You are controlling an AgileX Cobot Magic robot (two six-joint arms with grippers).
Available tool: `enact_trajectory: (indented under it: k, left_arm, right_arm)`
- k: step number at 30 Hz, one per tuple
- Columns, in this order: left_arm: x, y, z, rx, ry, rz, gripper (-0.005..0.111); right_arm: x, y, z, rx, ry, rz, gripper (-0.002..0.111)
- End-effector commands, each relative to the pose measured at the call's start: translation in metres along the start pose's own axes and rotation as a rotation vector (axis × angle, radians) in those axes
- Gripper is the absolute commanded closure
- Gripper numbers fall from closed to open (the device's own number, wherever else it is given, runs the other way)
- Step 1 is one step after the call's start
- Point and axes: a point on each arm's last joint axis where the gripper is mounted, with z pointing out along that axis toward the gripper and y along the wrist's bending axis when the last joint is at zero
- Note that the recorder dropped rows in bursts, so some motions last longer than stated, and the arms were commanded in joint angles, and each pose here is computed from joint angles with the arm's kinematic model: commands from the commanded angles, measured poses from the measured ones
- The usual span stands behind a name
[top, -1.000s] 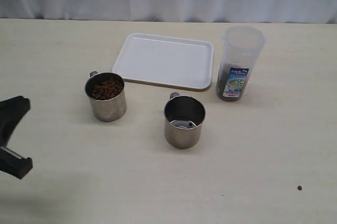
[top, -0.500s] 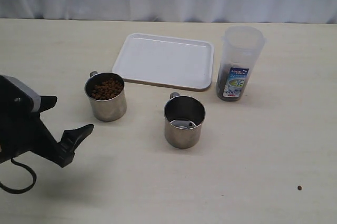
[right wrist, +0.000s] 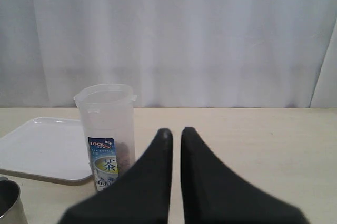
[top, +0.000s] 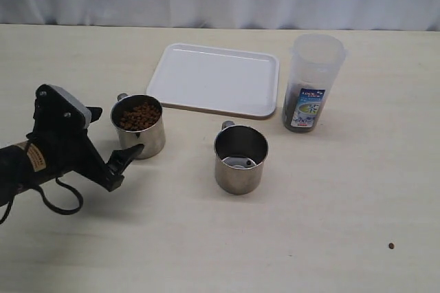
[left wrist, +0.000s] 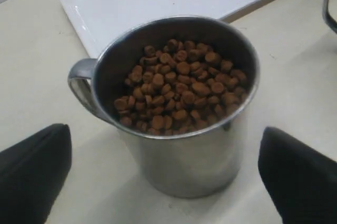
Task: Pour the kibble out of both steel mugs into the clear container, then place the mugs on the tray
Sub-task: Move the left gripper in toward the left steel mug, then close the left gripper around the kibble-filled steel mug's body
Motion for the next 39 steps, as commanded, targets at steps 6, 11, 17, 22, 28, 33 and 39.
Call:
enact_trajectory:
  k: [6,11,17,22,28,33,39]
  left_arm:
    - [0.003,0.002,0.038,0.089,-0.034,0.076,0.002]
    - [0.002,0.003,0.054,0.155,-0.042,0.136,0.002]
    - [0.004,0.002,0.069,0.218,-0.052,0.162,0.002]
    - [0.004,0.003,0.075,0.220,-0.063,0.166,0.002]
    - [0.003,0.007,0.070,0.296,-0.132,0.125,0.002]
    - [0.003,0.017,0.063,0.335,-0.172,0.028,0.002]
    - [0.004,0.016,0.070,0.411,-0.174,0.033,0.002]
  right_arm:
    - [0.000,0.000,0.000,0.007,-0.010,0.004,0.104]
    - [0.000,0.000,0.000,0.007,-0.010,0.004,0.104]
    - [0.000,0.000,0.000,0.007,-0.010,0.004,0.104]
    - [0.000,0.000,0.000,0.007,-0.010,0.004,0.104]
    - [0.000,0.000,0.000,0.007,-0.010,0.004,0.104]
    - [0.000,0.000,0.000,0.007,-0.010,0.004,0.104]
    - [0.000,0.000,0.000,0.007,-0.010,0.004,0.104]
